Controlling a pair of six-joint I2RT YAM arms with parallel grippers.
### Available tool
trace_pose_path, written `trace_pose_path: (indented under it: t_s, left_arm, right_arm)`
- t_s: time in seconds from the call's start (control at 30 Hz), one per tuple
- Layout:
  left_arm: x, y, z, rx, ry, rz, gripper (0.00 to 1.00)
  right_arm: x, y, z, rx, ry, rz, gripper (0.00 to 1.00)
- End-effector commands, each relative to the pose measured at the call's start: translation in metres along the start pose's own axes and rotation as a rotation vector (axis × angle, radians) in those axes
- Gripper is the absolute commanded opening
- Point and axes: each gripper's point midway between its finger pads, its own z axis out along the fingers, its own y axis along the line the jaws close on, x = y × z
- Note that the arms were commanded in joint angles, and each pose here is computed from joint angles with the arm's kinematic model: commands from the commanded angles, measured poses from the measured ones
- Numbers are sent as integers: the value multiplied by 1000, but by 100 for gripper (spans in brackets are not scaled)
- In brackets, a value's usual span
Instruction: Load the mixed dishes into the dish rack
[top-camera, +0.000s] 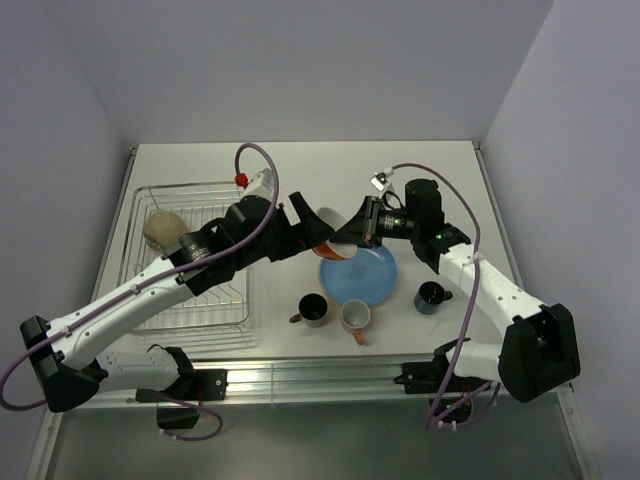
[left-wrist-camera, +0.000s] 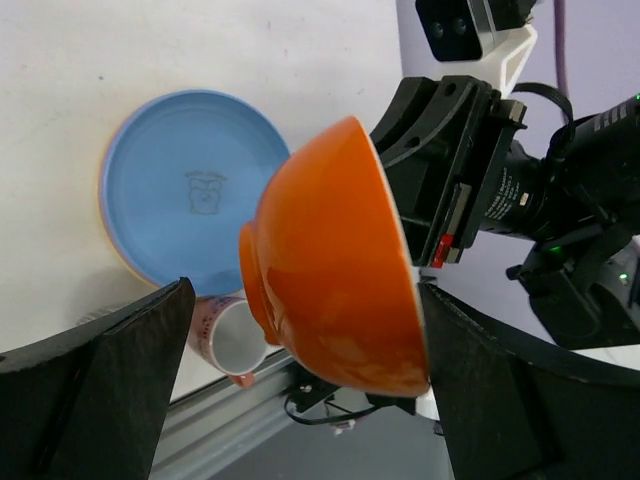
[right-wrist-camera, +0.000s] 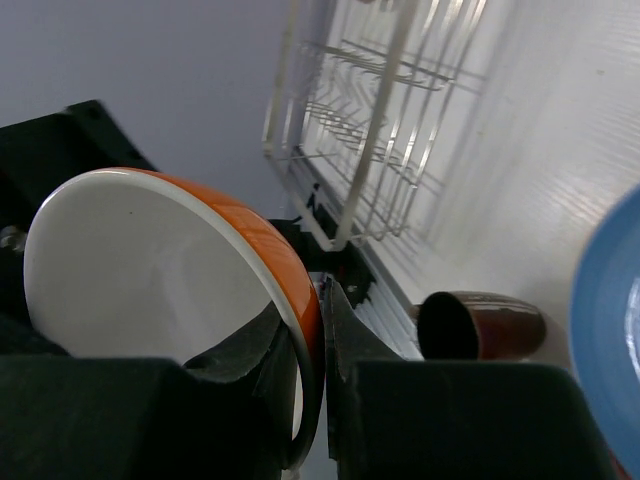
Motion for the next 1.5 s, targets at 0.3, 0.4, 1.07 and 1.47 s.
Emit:
trace_pose_path:
  t_s: [0.3, 0.4, 1.07, 1.47]
  left_arm:
    - [-6, -46, -9, 251, 39, -150, 98]
    - [-2, -49, -13, 297, 63, -177, 95]
    - [-7, -57, -17, 390, 81, -231, 66]
    - [-1, -49, -4, 367, 88, -229, 0]
  right_arm:
    - [-2, 53, -13, -248, 6, -65, 0]
    - [-2, 51, -13, -262, 3, -60, 0]
    - [-12, 38, -7, -197, -24, -86, 0]
    - [-16, 44, -15, -154, -67, -167, 13]
